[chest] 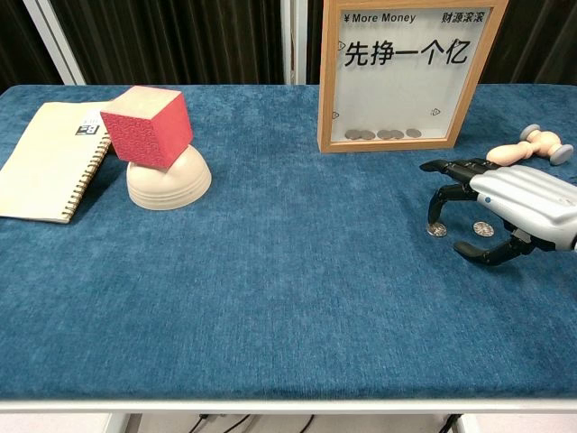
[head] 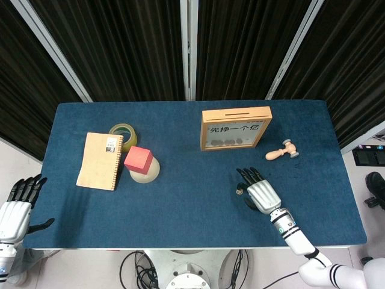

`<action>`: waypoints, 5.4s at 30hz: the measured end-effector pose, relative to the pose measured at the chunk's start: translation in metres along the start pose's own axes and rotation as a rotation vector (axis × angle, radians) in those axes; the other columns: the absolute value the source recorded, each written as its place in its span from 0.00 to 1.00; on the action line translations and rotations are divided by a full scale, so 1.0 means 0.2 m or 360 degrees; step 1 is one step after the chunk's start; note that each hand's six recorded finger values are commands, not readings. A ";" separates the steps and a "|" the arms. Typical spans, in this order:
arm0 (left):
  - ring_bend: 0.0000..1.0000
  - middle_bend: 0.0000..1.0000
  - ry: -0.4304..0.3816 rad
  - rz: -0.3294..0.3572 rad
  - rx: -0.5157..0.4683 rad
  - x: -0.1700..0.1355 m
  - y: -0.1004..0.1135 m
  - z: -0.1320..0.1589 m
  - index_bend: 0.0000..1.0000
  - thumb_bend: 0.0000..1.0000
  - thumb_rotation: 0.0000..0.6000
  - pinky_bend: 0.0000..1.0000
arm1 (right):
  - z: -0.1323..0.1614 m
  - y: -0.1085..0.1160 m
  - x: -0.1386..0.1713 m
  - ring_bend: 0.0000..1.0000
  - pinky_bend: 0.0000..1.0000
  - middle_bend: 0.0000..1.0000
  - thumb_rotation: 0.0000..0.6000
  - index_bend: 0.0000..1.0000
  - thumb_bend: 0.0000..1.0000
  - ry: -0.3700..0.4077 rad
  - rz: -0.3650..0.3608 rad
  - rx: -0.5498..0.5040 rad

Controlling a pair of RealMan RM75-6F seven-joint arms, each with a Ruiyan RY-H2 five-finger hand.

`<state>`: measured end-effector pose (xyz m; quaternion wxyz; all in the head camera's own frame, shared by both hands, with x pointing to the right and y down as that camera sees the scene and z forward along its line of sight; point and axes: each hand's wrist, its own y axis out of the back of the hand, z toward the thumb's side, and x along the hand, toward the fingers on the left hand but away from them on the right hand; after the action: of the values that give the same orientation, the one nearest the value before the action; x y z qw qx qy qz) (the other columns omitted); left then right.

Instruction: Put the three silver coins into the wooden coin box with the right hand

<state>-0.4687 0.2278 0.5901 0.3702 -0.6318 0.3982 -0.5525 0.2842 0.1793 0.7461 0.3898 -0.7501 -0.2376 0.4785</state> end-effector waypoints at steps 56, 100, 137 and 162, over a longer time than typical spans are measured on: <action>0.00 0.00 -0.0011 -0.0015 -0.0023 0.02 -0.02 -0.04 0.02 0.04 1.00 0.00 | 0.00 -0.02 -0.05 0.00 0.00 0.01 1.00 0.46 0.36 -0.0002 -0.0037 0.0067; 0.00 0.00 -0.0020 -0.0006 -0.0020 0.02 -0.02 -0.02 0.02 0.04 1.00 0.00 | 0.00 0.07 -0.05 0.00 0.00 0.02 1.00 0.65 0.43 0.0032 -0.0154 0.0036; 0.00 0.00 -0.0063 0.0017 -0.0017 -0.01 0.02 0.05 0.02 0.04 1.00 0.00 | 0.03 1.38 -0.52 0.00 0.00 0.03 1.00 0.73 0.43 -0.0302 -0.0534 -0.0035; 0.00 0.00 -0.0053 0.0027 -0.0036 -0.03 0.02 0.03 0.02 0.04 1.00 0.00 | 0.09 1.28 -0.77 0.00 0.00 0.04 1.00 0.75 0.43 -0.0515 -0.0198 -0.0018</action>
<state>-0.4642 0.2310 0.5841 0.3744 -0.6417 0.4034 -0.5341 0.1984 -0.0766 0.6155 0.3710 -0.6493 -0.3461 0.5666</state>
